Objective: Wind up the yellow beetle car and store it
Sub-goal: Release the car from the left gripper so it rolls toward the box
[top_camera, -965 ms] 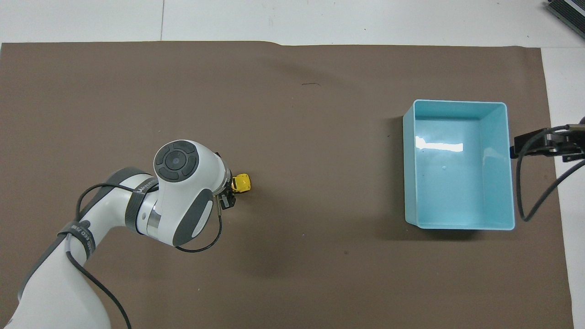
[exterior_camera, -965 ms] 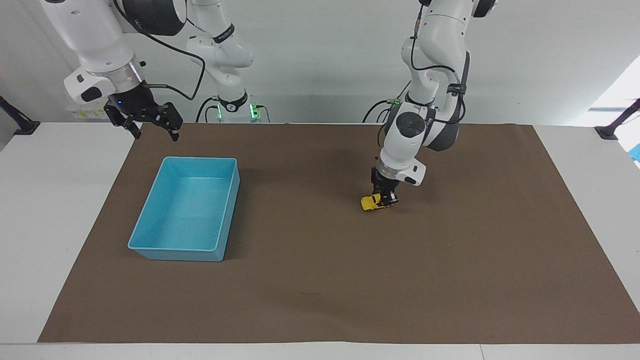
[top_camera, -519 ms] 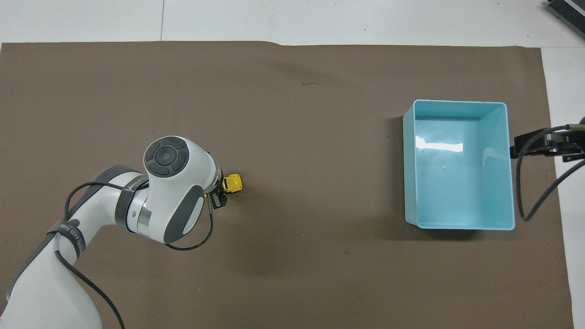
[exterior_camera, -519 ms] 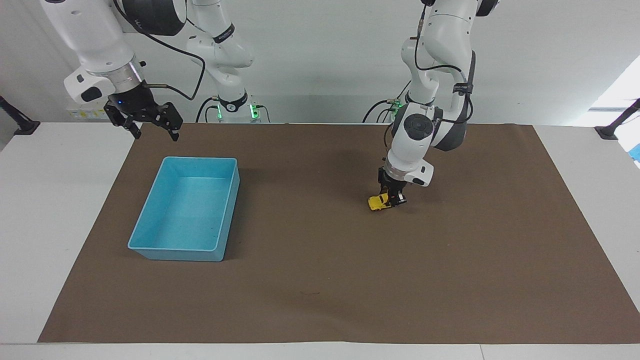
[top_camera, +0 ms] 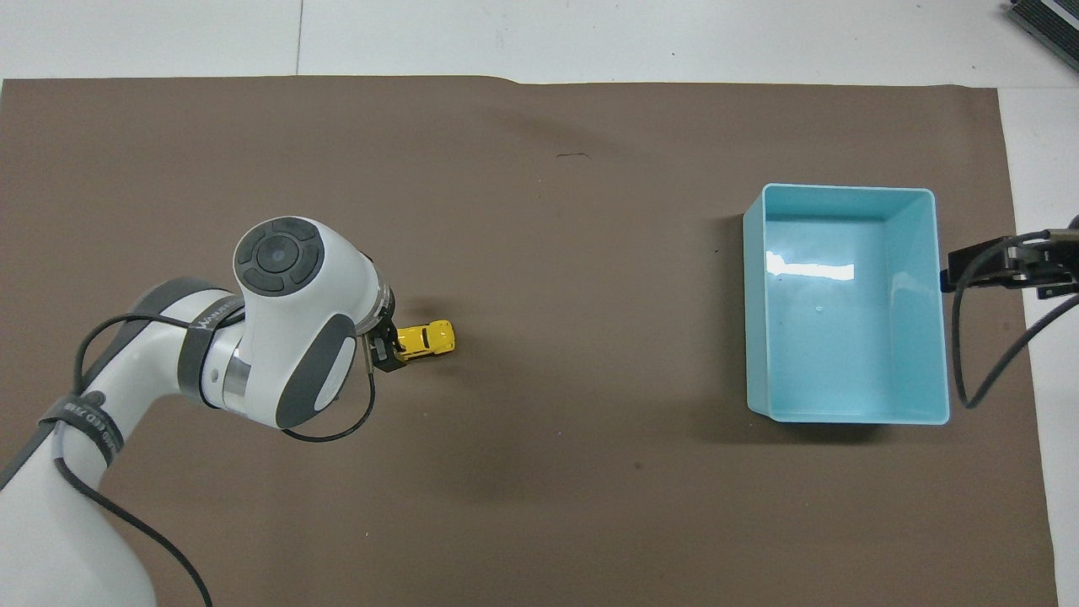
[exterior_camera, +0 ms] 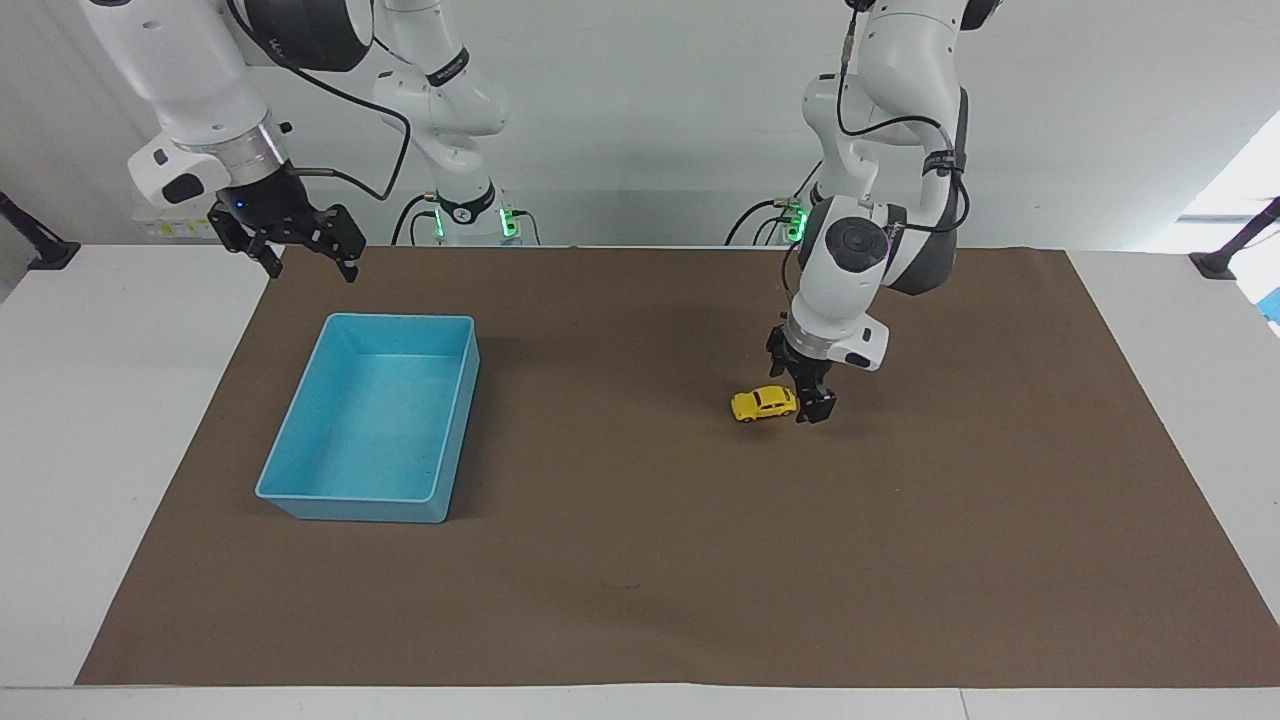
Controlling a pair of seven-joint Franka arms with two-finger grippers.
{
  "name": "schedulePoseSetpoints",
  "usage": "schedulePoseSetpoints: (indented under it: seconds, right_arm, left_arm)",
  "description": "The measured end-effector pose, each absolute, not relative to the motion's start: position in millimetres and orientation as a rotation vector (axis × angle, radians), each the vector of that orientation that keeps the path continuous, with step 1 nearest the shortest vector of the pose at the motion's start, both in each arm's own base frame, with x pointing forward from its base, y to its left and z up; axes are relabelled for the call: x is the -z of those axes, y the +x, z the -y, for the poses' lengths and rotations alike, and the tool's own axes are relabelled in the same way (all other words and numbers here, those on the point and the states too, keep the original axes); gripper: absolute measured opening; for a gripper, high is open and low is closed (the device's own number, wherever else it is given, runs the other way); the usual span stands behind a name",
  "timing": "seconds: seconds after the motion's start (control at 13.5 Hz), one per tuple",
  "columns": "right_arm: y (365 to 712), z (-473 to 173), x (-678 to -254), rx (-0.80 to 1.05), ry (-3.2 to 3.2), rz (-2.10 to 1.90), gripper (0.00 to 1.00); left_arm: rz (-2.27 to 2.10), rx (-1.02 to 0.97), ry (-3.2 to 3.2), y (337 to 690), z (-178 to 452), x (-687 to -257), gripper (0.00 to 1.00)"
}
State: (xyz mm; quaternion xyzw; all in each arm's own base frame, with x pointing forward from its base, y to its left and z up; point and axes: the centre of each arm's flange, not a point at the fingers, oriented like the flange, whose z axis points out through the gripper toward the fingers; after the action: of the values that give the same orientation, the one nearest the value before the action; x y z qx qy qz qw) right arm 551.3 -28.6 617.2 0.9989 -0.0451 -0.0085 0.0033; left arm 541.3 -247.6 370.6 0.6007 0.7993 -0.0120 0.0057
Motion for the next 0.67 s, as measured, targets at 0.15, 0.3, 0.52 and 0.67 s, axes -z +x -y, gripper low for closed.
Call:
schedulePoseSetpoints:
  seconds: [0.15, 0.3, 0.52, 0.67]
  right_arm:
    - [551.3, 28.6, -617.2, 0.027, 3.132, 0.141, 1.0]
    - [551.3, 28.6, -617.2, 0.027, 3.132, 0.141, 1.0]
    - [551.2, 28.6, -617.1, 0.028, 3.132, 0.141, 1.0]
    - [551.1, 28.6, -617.0, 0.029, 3.132, 0.141, 1.0]
  left_arm:
    - [-2.499, 0.036, 1.88, 542.8, 248.3, -377.3, 1.0]
    - [-2.5, 0.037, 1.881, 542.7, 248.5, -376.5, 1.0]
    - [-2.498, 0.037, 1.885, 542.2, 249.6, -376.2, 1.0]
    - [-2.495, 0.037, 1.889, 542.1, 249.8, -376.2, 1.0]
